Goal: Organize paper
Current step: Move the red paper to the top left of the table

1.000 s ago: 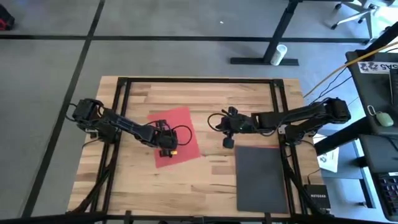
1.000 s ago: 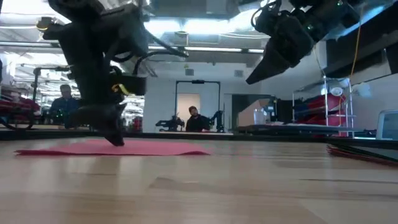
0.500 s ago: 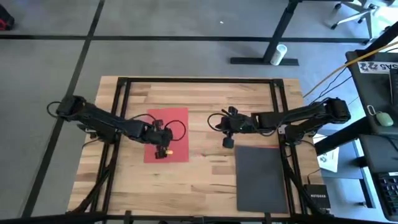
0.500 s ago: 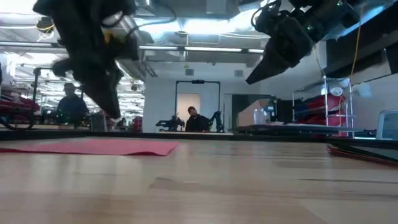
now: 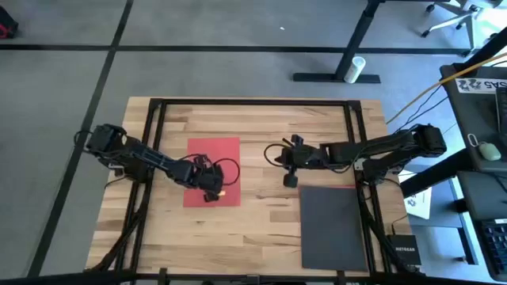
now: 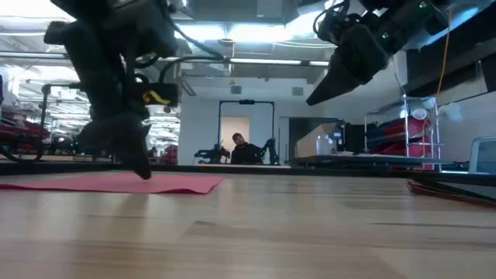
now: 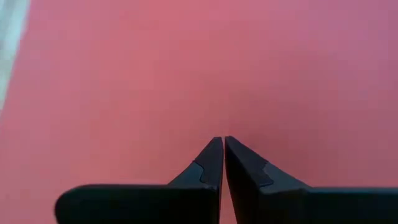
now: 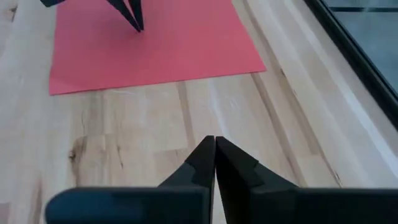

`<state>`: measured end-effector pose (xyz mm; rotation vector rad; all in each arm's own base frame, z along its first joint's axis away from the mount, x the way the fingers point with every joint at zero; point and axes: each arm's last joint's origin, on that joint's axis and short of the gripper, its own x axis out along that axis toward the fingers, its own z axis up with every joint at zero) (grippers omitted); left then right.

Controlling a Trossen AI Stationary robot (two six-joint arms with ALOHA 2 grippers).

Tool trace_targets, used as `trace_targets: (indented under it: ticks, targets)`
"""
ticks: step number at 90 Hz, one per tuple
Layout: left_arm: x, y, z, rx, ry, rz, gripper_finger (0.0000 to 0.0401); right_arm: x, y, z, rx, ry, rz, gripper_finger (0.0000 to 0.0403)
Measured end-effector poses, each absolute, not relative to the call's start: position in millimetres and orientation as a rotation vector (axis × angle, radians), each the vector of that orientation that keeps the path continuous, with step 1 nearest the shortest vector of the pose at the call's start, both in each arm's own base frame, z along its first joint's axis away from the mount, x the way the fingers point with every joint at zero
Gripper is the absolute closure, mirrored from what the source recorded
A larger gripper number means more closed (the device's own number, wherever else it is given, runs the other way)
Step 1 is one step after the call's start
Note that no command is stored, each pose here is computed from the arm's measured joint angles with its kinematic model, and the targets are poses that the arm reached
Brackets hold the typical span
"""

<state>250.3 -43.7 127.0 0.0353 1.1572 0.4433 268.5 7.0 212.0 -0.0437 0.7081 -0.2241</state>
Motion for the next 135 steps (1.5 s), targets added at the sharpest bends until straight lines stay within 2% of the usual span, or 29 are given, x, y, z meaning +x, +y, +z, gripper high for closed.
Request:
trace_targets:
  ticks: [51,84,98,112,124,135]
  targets:
    - [224,-13,113,0.067,1.288,0.685,0.0401,269,7,212,-0.044,0.707,-0.224,0.0403]
    - [225,-3,123,0.067,1.282,0.677,0.0401,269,7,212,-0.044,0.706,-0.224,0.0403]
    - [230,-22,153,0.002,1.223,0.599,0.0401,269,7,212,-0.044,0.705,-0.224,0.0403]
    - [225,-58,168,-0.092,1.25,0.302,0.0401,268,7,212,-0.045,0.713,-0.224,0.0403]
    - [215,-87,166,-0.119,1.326,0.121,0.0401,268,7,211,-0.046,0.719,-0.224,0.0403]
    - [208,-107,158,-0.127,1.393,0.049,0.0401,268,7,211,-0.046,0.719,-0.225,0.0403]
